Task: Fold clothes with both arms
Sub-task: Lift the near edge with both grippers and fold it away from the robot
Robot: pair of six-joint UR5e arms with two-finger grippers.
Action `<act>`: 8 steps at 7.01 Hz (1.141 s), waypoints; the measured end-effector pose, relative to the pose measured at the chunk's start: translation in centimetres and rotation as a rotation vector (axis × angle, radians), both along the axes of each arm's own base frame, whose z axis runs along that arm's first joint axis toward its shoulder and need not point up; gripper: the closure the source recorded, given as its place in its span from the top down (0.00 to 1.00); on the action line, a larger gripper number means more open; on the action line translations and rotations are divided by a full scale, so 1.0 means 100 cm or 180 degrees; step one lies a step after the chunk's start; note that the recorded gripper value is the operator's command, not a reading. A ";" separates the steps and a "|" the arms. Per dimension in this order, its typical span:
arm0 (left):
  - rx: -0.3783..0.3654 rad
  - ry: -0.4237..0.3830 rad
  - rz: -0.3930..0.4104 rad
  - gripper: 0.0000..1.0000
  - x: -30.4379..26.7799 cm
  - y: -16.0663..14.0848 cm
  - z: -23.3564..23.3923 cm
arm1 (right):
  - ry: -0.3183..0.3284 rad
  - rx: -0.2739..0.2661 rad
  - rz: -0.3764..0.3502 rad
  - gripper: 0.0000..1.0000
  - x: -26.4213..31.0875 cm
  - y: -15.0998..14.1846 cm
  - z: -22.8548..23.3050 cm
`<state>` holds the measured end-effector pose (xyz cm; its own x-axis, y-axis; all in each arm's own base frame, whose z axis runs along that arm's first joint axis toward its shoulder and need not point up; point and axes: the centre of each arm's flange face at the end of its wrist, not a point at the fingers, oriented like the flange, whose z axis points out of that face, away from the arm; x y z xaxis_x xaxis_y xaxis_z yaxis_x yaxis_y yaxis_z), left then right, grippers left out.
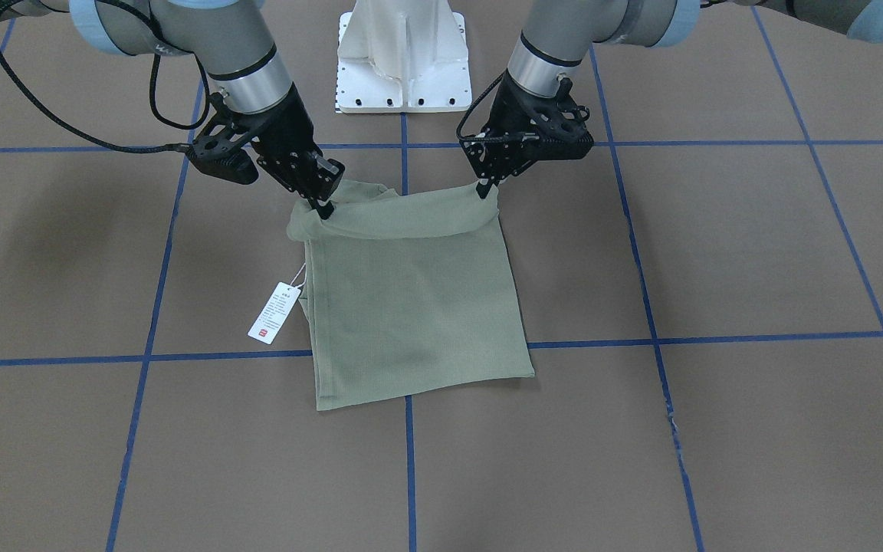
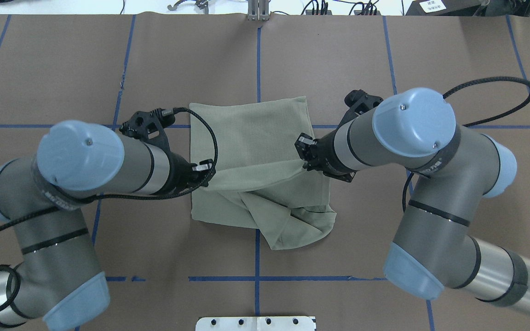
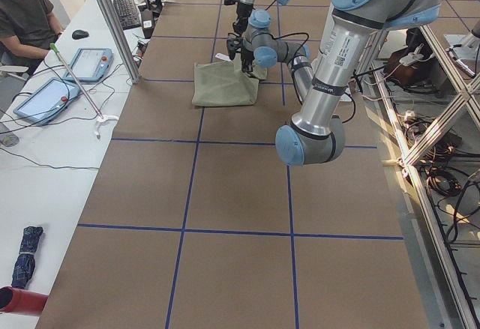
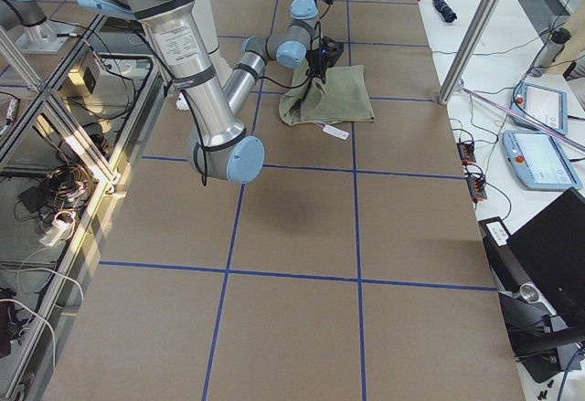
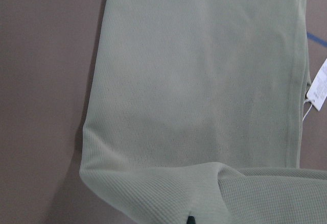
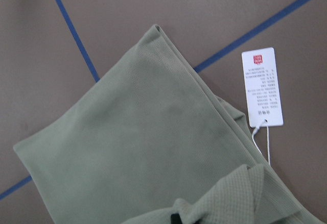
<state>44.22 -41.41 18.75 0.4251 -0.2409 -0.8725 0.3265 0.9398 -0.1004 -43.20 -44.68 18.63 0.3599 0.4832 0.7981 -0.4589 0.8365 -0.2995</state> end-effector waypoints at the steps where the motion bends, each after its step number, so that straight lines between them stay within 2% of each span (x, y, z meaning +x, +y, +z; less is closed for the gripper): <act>1: 0.0002 -0.0009 -0.0052 0.00 0.005 -0.019 0.001 | 0.0061 -0.0026 0.0058 0.00 -0.014 -0.031 -0.001; 3: 0.0025 -0.0001 -0.0141 0.00 0.007 -0.046 0.004 | 0.0112 -0.0109 0.0110 0.00 -0.042 -0.080 0.004; 4: 0.0041 -0.0015 -0.0177 0.00 0.009 -0.060 0.009 | 0.0138 -0.0167 0.0097 0.00 -0.051 -0.094 0.007; 6: 0.0064 -0.0027 -0.0254 0.00 0.021 -0.092 0.029 | 0.0213 -0.0313 0.0017 0.00 -0.072 -0.112 0.015; 8: 0.0049 -0.0049 -0.0293 0.00 0.036 -0.115 0.037 | 0.0251 -0.0389 -0.0038 0.00 -0.090 -0.122 0.034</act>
<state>47.77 -52.91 22.49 0.4151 -0.2664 -0.8699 0.4131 0.9071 -0.0807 -52.21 -56.88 22.00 0.4254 0.5703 0.7027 -0.4753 0.8015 -0.3628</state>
